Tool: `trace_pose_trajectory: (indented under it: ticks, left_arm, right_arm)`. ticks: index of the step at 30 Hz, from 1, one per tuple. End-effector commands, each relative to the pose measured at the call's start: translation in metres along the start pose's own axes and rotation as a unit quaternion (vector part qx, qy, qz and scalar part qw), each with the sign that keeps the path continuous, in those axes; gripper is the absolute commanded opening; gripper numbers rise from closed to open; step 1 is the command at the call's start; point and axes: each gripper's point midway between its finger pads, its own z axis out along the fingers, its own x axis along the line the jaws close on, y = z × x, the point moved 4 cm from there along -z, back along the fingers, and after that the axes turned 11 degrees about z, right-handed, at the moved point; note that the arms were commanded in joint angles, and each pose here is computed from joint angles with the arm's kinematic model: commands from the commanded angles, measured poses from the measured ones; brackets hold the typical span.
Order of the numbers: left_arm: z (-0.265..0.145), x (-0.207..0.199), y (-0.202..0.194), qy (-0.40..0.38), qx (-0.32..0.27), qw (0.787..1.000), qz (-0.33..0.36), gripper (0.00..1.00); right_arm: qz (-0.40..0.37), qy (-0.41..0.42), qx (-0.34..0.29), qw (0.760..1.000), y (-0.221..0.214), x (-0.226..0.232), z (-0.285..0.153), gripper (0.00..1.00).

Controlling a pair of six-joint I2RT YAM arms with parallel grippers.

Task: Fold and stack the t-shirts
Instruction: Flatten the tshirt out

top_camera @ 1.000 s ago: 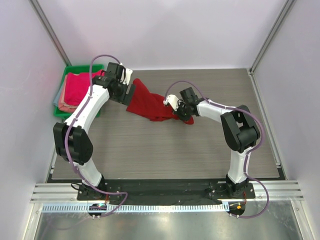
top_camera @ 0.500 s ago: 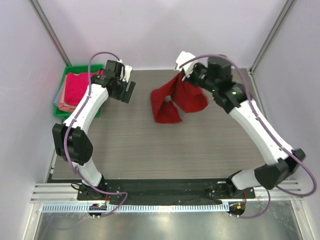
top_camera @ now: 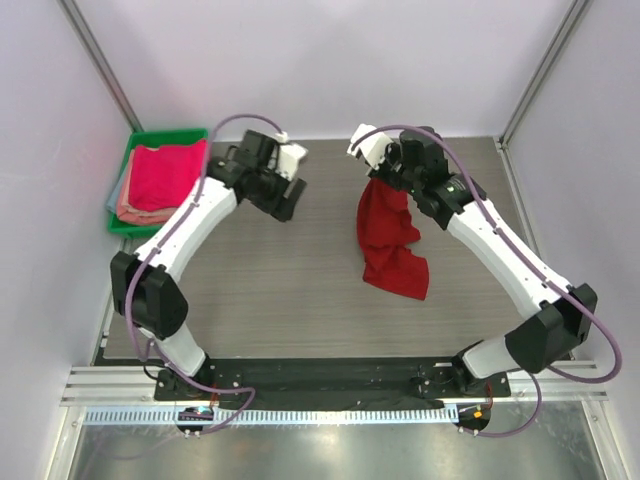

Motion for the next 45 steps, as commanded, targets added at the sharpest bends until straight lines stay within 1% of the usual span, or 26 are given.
trace_pose_trajectory:
  ticks: [1, 2, 3, 6, 9, 10, 11, 12, 13, 14, 15, 17, 18, 19, 20, 21, 23, 26, 31, 35, 36, 38, 41, 42, 44, 45]
  left_arm:
    - [0.017, -0.061, 0.012, -0.083, -0.016, 0.995, 0.053, 0.72]
    - [0.026, -0.071, 0.011, -0.095, -0.010, 0.994, 0.053, 0.71]
    - [0.032, -0.088, 0.012, -0.110, -0.007, 0.993, 0.047, 0.70]
    - [0.053, -0.105, 0.015, -0.129, -0.002, 0.991, 0.026, 0.70]
    - [0.074, -0.117, 0.024, -0.147, -0.005, 0.989, 0.024, 0.71]
    - [0.080, -0.121, 0.027, -0.153, -0.004, 0.988, 0.008, 0.71]
    - [0.085, -0.125, 0.030, -0.162, -0.004, 0.987, 0.005, 0.71]
    - [0.086, -0.130, 0.042, -0.168, -0.013, 0.986, 0.007, 0.71]
    - [0.099, -0.136, 0.040, -0.174, -0.001, 0.985, 0.008, 0.71]
    - [0.104, -0.141, 0.043, -0.177, -0.001, 0.984, 0.013, 0.71]
    - [0.105, -0.150, 0.055, -0.182, -0.011, 0.983, 0.023, 0.71]
    - [0.123, -0.161, 0.056, -0.191, 0.002, 0.981, 0.026, 0.71]
    - [0.122, -0.170, 0.069, -0.194, -0.012, 0.980, 0.035, 0.71]
    - [0.126, -0.175, 0.072, -0.196, -0.011, 0.980, 0.040, 0.71]
    - [0.140, -0.182, 0.068, -0.199, 0.001, 0.979, 0.044, 0.71]
    - [0.138, -0.190, 0.079, -0.201, -0.012, 0.978, 0.051, 0.71]
    - [0.148, -0.200, 0.078, -0.207, -0.004, 0.977, 0.056, 0.71]
    - [0.147, -0.209, 0.082, -0.201, -0.009, 0.978, 0.062, 0.70]
    - [0.153, -0.214, 0.069, -0.206, 0.013, 0.977, 0.058, 0.66]
    - [0.142, -0.215, 0.062, -0.210, 0.015, 0.976, 0.055, 0.65]
    - [0.143, -0.215, 0.056, -0.210, 0.021, 0.976, 0.056, 0.58]
    - [0.144, -0.212, 0.051, -0.204, 0.029, 0.977, 0.060, 0.48]
    - [0.148, -0.209, 0.047, -0.193, 0.037, 0.978, 0.076, 0.14]
    - [0.147, -0.202, 0.054, -0.175, 0.029, 0.981, 0.080, 0.00]
    - [0.133, -0.189, 0.065, -0.157, 0.012, 0.983, 0.092, 0.00]
    - [0.125, -0.175, 0.071, -0.136, 0.002, 0.987, 0.091, 0.00]
  right_arm:
    - [0.002, -0.097, -0.029, 0.995, 0.021, -0.042, -0.010, 0.01]
    - [0.008, -0.108, -0.017, 0.994, 0.015, -0.051, -0.003, 0.01]
    - [0.016, -0.123, -0.019, 0.992, 0.019, -0.062, -0.003, 0.01]
    - [0.047, -0.158, -0.020, 0.986, 0.019, -0.089, -0.003, 0.01]
    - [0.069, -0.192, -0.031, 0.979, 0.021, -0.114, -0.012, 0.01]
    - [0.073, -0.198, -0.035, 0.977, 0.022, -0.119, -0.014, 0.01]
    - [0.074, -0.201, -0.041, 0.976, 0.025, -0.122, -0.017, 0.01]
    - [0.072, -0.205, -0.042, 0.975, 0.026, -0.126, -0.019, 0.01]
    - [0.070, -0.208, -0.042, 0.975, 0.025, -0.127, -0.021, 0.01]
    - [0.065, -0.210, -0.040, 0.975, 0.024, -0.128, -0.021, 0.01]
    - [0.064, -0.208, -0.034, 0.975, 0.020, -0.127, -0.020, 0.01]
    - [0.064, -0.209, -0.028, 0.975, 0.015, -0.127, -0.019, 0.01]
    - [0.064, -0.206, -0.025, 0.976, 0.011, -0.125, -0.017, 0.01]
    - [0.064, -0.206, -0.023, 0.976, 0.010, -0.124, -0.016, 0.01]
    - [0.065, -0.210, -0.022, 0.975, 0.008, -0.126, -0.018, 0.01]
    - [0.065, -0.210, -0.021, 0.975, 0.007, -0.126, -0.018, 0.01]
    - [0.066, -0.213, -0.017, 0.975, 0.004, -0.128, -0.017, 0.01]
    - [0.066, -0.212, -0.013, 0.975, 0.000, -0.128, -0.016, 0.01]
    - [0.071, -0.213, -0.006, 0.974, -0.008, -0.128, -0.015, 0.01]
    - [0.074, -0.218, -0.003, 0.973, -0.013, -0.132, -0.014, 0.01]
    - [0.076, -0.218, -0.004, 0.973, -0.014, -0.132, -0.014, 0.01]
    - [0.082, -0.222, -0.007, 0.972, -0.014, -0.136, -0.014, 0.01]
    - [0.088, -0.225, -0.010, 0.970, -0.014, -0.137, -0.014, 0.01]
    - [0.087, -0.225, -0.011, 0.970, -0.013, -0.137, -0.014, 0.01]
    - [0.088, -0.232, -0.018, 0.969, -0.007, -0.140, -0.022, 0.01]
    - [0.086, -0.234, -0.021, 0.968, -0.006, -0.141, -0.026, 0.01]
